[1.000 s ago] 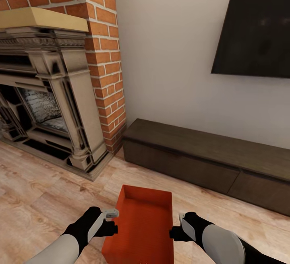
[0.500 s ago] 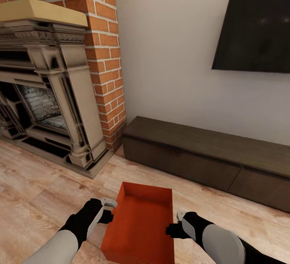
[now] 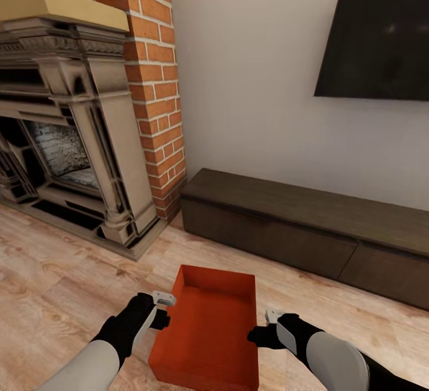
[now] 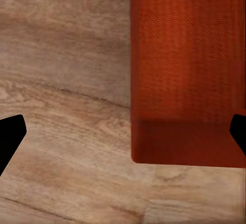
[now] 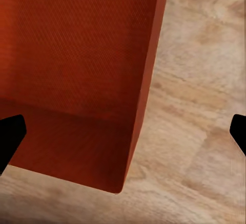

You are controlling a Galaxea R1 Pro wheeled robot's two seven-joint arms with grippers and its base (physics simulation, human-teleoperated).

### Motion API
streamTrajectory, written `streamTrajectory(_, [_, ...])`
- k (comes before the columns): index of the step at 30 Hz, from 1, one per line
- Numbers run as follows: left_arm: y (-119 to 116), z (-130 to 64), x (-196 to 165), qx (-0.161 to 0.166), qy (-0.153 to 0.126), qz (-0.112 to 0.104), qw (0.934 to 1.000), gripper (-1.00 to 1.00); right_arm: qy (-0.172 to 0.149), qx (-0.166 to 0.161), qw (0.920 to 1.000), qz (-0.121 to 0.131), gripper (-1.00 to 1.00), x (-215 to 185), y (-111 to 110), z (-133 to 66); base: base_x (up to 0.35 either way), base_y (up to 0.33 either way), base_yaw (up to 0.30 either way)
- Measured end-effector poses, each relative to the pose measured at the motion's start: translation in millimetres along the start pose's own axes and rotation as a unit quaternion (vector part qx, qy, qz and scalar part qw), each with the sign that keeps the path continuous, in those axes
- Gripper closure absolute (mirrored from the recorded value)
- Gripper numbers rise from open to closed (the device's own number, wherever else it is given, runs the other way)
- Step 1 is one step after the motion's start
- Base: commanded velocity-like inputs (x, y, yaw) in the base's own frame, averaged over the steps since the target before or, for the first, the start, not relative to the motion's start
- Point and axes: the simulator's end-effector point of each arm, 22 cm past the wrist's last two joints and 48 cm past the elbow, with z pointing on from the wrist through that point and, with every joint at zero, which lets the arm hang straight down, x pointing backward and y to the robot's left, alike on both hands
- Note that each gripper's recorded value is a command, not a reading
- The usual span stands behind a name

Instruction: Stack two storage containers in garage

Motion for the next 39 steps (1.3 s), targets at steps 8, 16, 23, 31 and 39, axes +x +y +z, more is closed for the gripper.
streamTrajectory(8, [-16, 12.5, -1, 0.009, -0.017, 0.0, 0.9998, -1.0, -0.009, 0.0, 1.0, -0.002, -1.0, 4, -4, 15.5, 0.0, 0.0, 0.0])
streamTrajectory(16, [-20, 28.2, 8, 0.009, -0.017, 0.0, 0.9998, -1.0, -0.015, -0.001, 0.9999, -0.003, -1.0, 11, -7, 31.2, 0.0, 0.0, 0.0])
streamTrajectory(23, [-23, 41.8, 16, 0.009, -0.017, 0.0, 0.9998, -1.0, -0.015, -0.001, 0.9999, -0.003, -1.0, 19, -10, 45.0, 0.0, 0.0, 0.0])
streamTrajectory(31, [-26, 57.6, 26, 0.009, -0.017, 0.0, 0.9998, -1.0, -0.015, -0.001, 0.9999, -0.003, -1.0, 28, -14, 60.9, 0.0, 0.0, 0.0])
streamTrajectory(39, [-29, 72.5, 38, 0.011, -0.006, 0.001, 0.9999, -1.0, -0.005, -0.001, 1.0, -0.001, -1.0, 39, -16, 74.9, 0.0, 0.0, 0.0])
